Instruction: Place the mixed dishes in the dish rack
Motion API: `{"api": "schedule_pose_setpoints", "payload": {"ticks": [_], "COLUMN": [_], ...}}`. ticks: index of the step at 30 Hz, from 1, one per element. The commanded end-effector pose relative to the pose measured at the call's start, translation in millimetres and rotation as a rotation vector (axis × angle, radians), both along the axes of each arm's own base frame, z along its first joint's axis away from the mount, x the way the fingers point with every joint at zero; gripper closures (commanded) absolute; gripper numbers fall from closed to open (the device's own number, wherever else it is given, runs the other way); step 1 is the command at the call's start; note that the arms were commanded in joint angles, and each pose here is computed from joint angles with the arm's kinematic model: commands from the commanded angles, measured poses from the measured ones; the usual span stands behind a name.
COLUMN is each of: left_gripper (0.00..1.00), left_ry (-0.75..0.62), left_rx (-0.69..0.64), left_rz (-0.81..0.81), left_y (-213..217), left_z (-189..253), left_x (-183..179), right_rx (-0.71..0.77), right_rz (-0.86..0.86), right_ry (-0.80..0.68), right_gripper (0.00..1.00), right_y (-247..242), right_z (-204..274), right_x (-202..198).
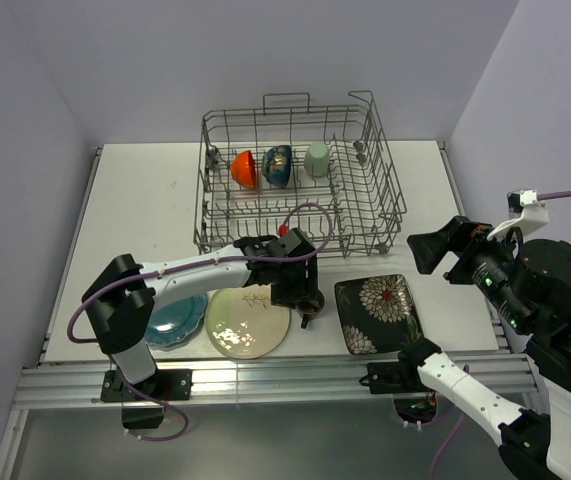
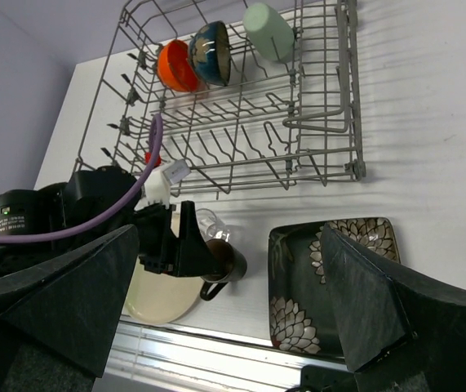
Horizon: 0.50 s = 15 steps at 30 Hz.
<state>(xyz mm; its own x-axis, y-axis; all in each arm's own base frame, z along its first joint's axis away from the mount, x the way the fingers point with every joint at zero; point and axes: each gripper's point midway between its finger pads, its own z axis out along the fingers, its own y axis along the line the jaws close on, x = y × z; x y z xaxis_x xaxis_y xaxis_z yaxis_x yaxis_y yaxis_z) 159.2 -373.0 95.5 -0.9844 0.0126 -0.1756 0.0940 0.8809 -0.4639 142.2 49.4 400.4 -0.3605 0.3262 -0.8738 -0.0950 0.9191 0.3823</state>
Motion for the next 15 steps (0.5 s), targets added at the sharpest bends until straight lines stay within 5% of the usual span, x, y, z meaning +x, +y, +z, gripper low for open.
{"api": "schedule_pose_setpoints", "payload": {"ticks": [1,9,15], "left_gripper": [0.33,0.35,0.52], "left_ry": [0.028,0.021,0.035], "left_rx": [0.148,0.158,0.195], "left_rz": [0.101,0.141,0.121], "left_y": [30.8,36.9,39.3], "left_z": [-37.0,-42.3,-63.1], "left_x": [6.3,6.7,1.5], "right_rx": [-0.023,-0.031,-0.041], "right_rz": [-0.023,-0.002,-0.005], "right_ry": [-0.016,-0.016,-0.033], "right_gripper": [0.0,0.0,0.0], "right_y": [-5.4,-1.5,-3.8], "right_z": [1.7,0.4,7.9], "right_x": [2.7,4.4,4.1]}}
